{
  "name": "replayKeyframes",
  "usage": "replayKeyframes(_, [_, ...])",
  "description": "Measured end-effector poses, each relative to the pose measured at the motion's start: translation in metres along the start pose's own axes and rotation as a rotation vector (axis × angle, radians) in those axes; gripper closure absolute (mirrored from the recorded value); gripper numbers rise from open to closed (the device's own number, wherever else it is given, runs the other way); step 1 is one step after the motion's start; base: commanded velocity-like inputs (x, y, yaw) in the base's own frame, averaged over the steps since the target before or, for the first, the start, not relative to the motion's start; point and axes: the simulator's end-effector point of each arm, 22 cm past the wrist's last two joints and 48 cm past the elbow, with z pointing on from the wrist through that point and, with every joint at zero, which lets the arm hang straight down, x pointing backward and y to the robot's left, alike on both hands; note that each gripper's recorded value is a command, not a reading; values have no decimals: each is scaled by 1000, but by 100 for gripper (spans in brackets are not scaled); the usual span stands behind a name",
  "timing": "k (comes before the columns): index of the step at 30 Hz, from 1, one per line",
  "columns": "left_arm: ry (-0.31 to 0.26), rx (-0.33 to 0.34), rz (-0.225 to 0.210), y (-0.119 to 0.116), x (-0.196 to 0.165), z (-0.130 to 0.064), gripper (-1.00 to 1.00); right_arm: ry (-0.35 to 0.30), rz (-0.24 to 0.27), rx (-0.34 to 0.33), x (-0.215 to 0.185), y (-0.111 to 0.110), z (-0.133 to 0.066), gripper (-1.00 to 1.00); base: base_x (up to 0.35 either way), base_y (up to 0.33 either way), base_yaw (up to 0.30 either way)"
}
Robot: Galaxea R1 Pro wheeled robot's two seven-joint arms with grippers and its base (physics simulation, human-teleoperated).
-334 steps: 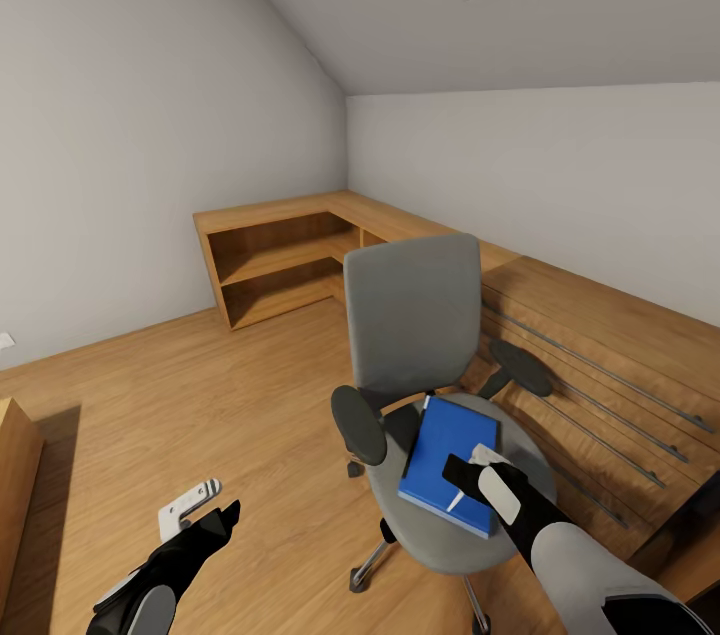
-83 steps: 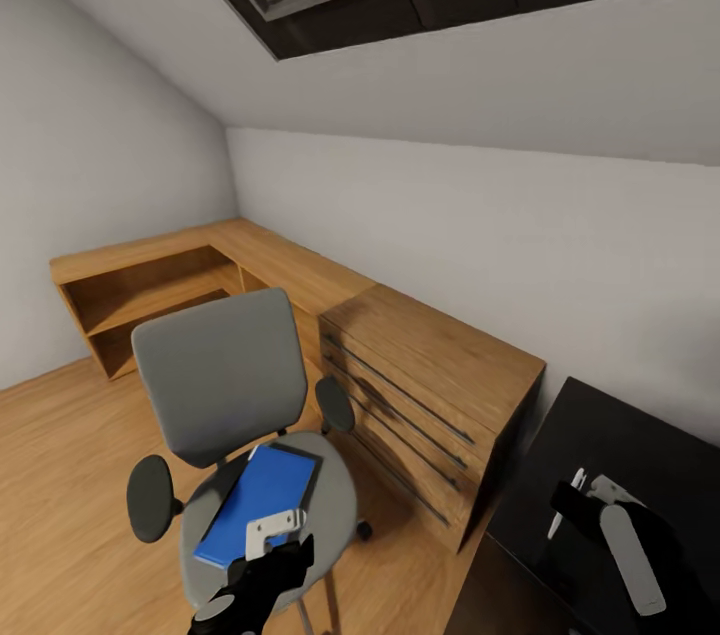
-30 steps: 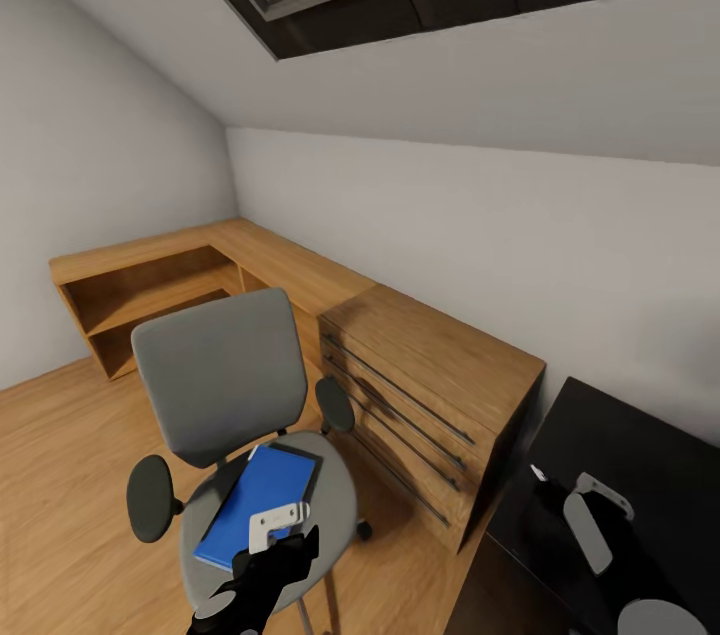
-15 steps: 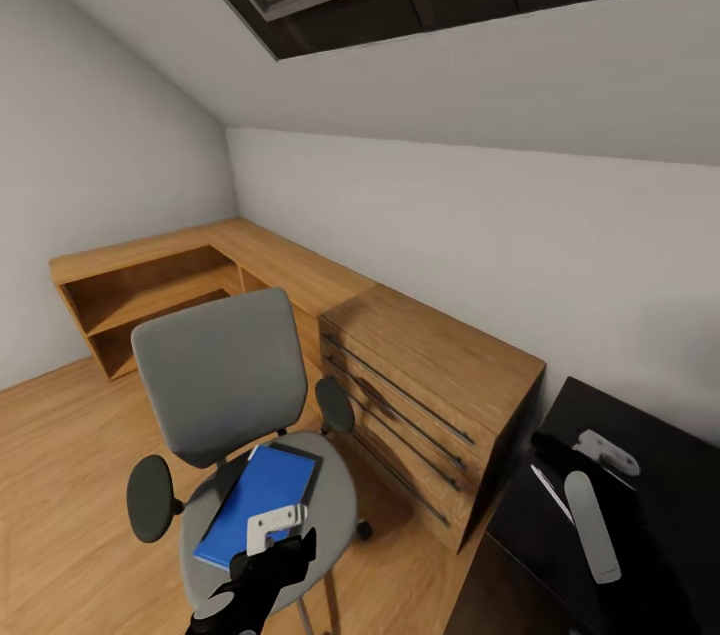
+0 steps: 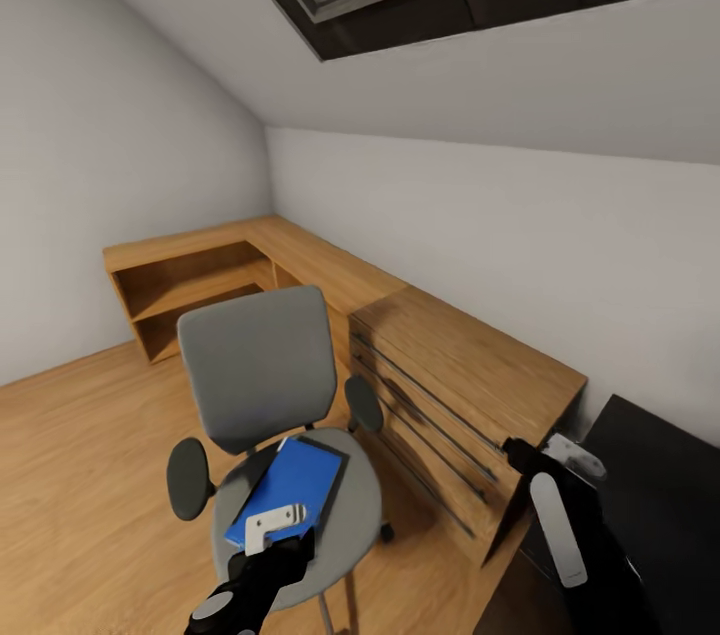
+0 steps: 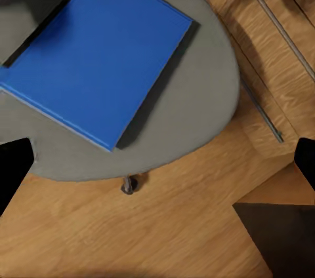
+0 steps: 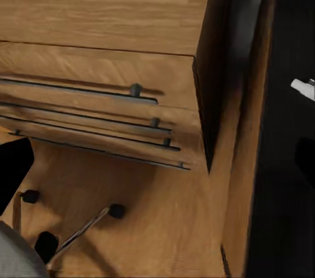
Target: In the bedroom, organize the workspace by keeping the computer under the desk, ensuring the monitor is on the desk, placing the keyboard on the desk next to the monitor, placing the mouse on the desk next to the keyboard, moving the folder from the swivel chair onto the desk next to the mouse, stacking the notebook on top of the folder with the pen on top of the notebook, and positioning the swivel chair next to the desk.
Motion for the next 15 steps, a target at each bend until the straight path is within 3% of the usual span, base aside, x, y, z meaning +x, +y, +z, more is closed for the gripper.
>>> replayKeyframes(5, [0, -3, -2, 2, 0, 0, -100, 11, -60, -4, 13, 16, -3, -100, 0, 0, 279])
replayKeyframes(10, [1, -7, -2, 4, 0, 1, -100, 18, -77, 4, 18, 18, -3, -100, 0, 0, 279])
replayKeyframes(13, [1, -18, -12, 9, -1, 2, -100, 28, -90, 5, 24, 20, -1, -100, 0, 0, 279])
replayKeyframes(15, [-2, -51, -39, 26, -6, 6, -100, 49, -113, 4, 36, 22, 1, -100, 0, 0, 279])
